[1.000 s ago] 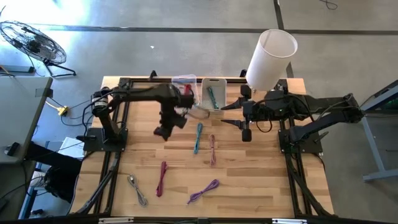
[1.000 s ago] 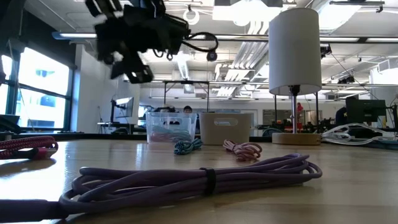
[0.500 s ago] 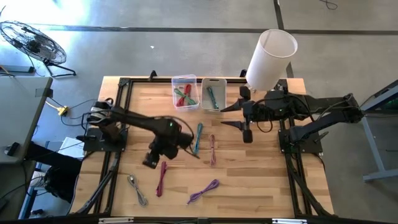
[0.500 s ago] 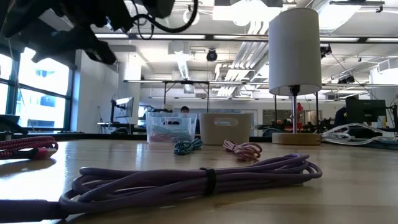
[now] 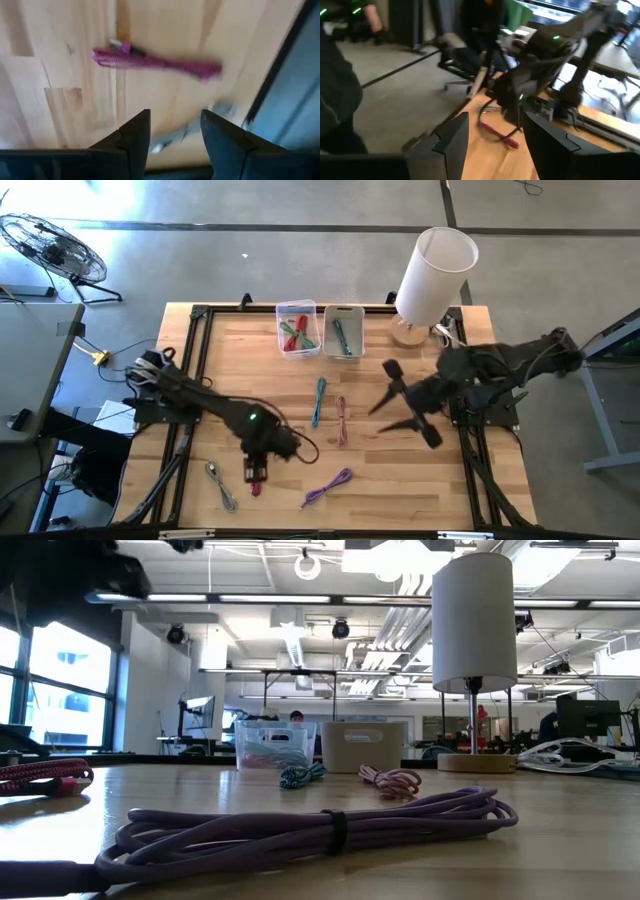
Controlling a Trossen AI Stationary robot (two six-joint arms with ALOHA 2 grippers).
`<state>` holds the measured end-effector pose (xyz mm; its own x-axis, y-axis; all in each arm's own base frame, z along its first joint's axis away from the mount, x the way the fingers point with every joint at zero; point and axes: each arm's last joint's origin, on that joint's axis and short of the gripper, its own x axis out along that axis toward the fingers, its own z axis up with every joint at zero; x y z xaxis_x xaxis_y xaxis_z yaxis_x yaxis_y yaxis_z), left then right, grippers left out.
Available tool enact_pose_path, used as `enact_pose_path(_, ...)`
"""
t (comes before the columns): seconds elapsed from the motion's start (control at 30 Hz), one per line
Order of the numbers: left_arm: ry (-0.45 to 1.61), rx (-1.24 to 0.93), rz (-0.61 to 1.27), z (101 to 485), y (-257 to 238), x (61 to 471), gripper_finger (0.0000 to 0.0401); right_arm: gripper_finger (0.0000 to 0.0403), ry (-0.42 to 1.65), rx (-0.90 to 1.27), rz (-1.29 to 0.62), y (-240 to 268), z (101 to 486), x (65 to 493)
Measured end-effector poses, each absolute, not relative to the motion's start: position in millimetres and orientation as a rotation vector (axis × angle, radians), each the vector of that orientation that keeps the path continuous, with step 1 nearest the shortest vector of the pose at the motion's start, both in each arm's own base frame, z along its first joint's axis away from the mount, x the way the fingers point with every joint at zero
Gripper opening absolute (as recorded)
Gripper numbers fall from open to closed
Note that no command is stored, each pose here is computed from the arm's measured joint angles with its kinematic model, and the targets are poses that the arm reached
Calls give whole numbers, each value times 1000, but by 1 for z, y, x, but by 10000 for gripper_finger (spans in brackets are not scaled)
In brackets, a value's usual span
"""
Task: Pick & Place USB Port
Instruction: Put the pink cable into the gray bin
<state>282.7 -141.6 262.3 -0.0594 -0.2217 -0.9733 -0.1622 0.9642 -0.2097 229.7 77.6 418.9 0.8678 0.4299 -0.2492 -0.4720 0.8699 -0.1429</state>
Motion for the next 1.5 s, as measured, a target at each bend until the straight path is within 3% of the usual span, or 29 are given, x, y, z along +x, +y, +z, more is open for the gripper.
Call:
enact_pose_path(0.3,1356,-692,539,270,-177,266,170,179,180,-216,544,90,431,194)
enact_pose_path(0.47,1218,-846,725,270,-188,259,170,179,157,-225,551,94,437,176)
enact_pose_path(0.83,1116,-925,698,272,-190,268,170,178,189,-249,648,108,433,164)
enact_pose_path(1.03,1133,-937,703,272,-185,271,170,178,209,-272,599,111,431,161)
enact_pose_path(1.27,1187,-796,649,271,-173,276,170,178,241,-300,566,115,428,158)
enact_pose_path(1.5,1343,-855,680,253,-177,282,170,178,260,-282,565,115,427,156)
